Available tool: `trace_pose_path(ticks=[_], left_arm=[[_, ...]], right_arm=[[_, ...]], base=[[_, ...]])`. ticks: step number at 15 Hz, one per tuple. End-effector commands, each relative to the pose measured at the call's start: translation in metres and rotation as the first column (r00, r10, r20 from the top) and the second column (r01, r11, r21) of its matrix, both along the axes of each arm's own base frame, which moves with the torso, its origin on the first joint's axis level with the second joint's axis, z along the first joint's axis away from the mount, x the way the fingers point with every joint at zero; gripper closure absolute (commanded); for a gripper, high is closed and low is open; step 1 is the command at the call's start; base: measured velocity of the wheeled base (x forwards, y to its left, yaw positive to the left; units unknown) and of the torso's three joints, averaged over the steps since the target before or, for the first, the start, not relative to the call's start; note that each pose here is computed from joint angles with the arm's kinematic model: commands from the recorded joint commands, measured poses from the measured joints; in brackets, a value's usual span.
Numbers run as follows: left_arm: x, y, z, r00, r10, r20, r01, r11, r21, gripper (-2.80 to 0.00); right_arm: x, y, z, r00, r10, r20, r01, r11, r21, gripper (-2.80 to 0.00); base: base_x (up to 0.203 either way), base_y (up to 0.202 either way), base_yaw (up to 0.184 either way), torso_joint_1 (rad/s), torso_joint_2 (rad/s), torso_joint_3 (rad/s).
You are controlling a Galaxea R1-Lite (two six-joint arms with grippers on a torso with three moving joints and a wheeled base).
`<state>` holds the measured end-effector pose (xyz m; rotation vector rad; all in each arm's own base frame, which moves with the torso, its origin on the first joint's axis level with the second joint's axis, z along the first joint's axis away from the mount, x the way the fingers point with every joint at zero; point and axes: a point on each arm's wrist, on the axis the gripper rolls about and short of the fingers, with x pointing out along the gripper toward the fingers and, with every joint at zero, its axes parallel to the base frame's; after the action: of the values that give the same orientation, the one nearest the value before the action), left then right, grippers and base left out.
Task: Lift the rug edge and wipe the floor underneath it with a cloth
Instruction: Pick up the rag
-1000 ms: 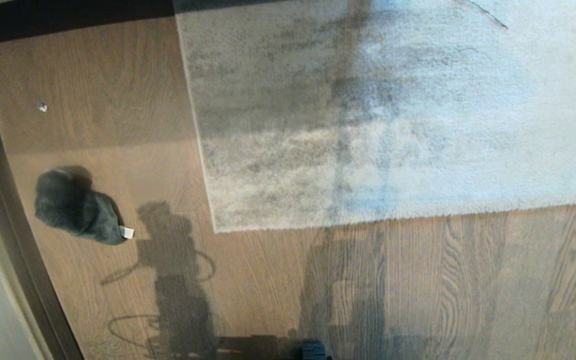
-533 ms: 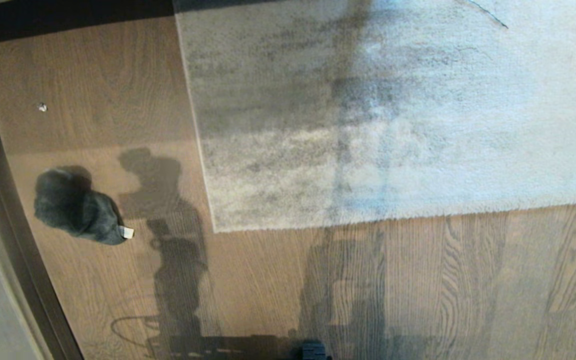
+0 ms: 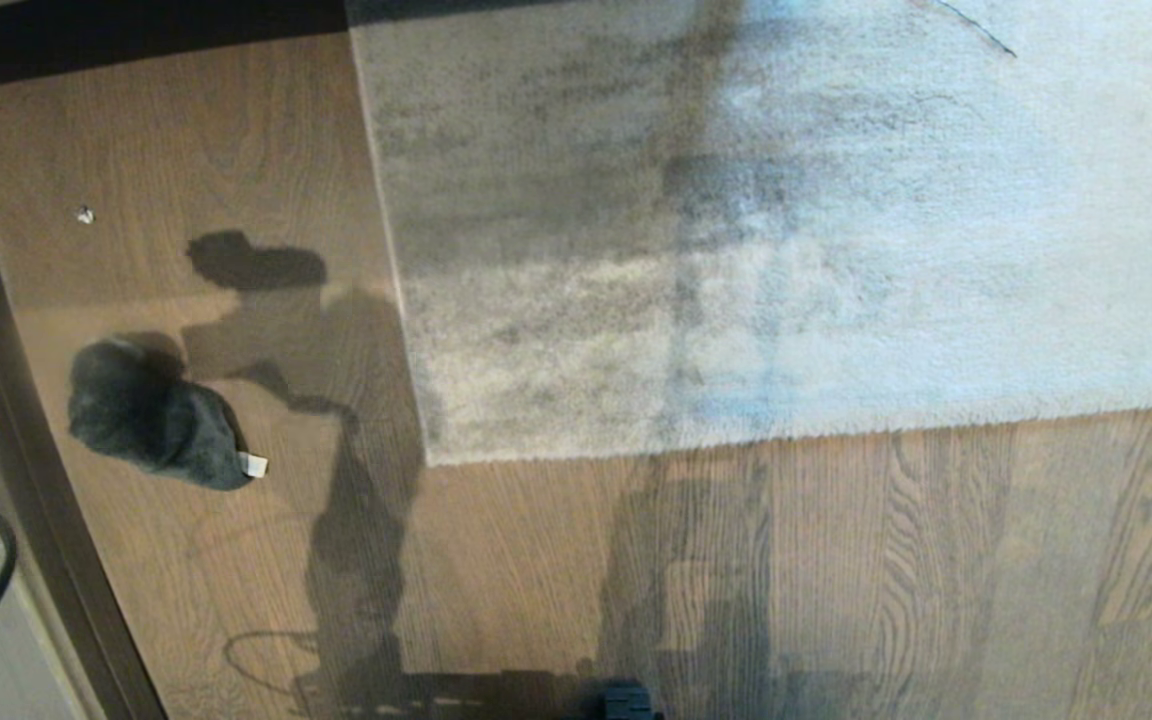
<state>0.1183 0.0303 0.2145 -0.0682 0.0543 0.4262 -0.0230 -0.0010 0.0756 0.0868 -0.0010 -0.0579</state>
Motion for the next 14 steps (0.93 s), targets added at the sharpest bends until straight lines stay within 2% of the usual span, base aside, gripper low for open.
trace_pose_path(ticks=[1, 2, 3, 8, 11, 14], left_arm=[[0.020, 0.011, -0.006, 0.999, 0.044, -0.032, -0.044, 0.999, 0.004, 0.00], [0.028, 0.014, -0.007, 0.998, 0.050, -0.030, -0.050, 0.999, 0.008, -2.80], [0.033, 0.015, -0.009, 0.998, 0.051, -0.027, -0.051, 0.999, 0.010, -2.80], [0.046, 0.019, -0.029, 0.994, 0.039, -0.106, -0.039, 0.999, -0.005, -2.80], [0.054, 0.018, -0.032, 0.992, -0.037, -0.118, 0.034, 0.999, -0.026, -2.80], [0.065, 0.020, -0.039, 0.990, -0.064, -0.123, 0.061, 0.998, -0.032, -2.80]], right_arm=[[0.000, 0.000, 0.000, 1.000, 0.000, -0.001, 0.000, 1.000, 0.001, 0.00], [0.000, 0.000, 0.000, 1.000, 0.000, -0.002, 0.000, 1.000, 0.001, 0.00], [0.000, 0.000, 0.000, 1.000, 0.000, -0.002, 0.000, 1.000, 0.001, 0.00], [0.000, 0.000, 0.000, 1.000, 0.000, -0.001, 0.000, 1.000, 0.001, 0.00], [0.000, 0.000, 0.000, 1.000, 0.000, -0.002, 0.000, 1.000, 0.001, 0.00], [0.000, 0.000, 0.000, 1.000, 0.000, -0.002, 0.000, 1.000, 0.001, 0.00]], base=[[0.000, 0.000, 0.000, 0.000, 0.00, 0.000], [0.000, 0.000, 0.000, 0.000, 0.00, 0.000], [0.000, 0.000, 0.000, 0.000, 0.00, 0.000], [0.000, 0.000, 0.000, 0.000, 0.00, 0.000], [0.000, 0.000, 0.000, 0.000, 0.00, 0.000], [0.000, 0.000, 0.000, 0.000, 0.00, 0.000]])
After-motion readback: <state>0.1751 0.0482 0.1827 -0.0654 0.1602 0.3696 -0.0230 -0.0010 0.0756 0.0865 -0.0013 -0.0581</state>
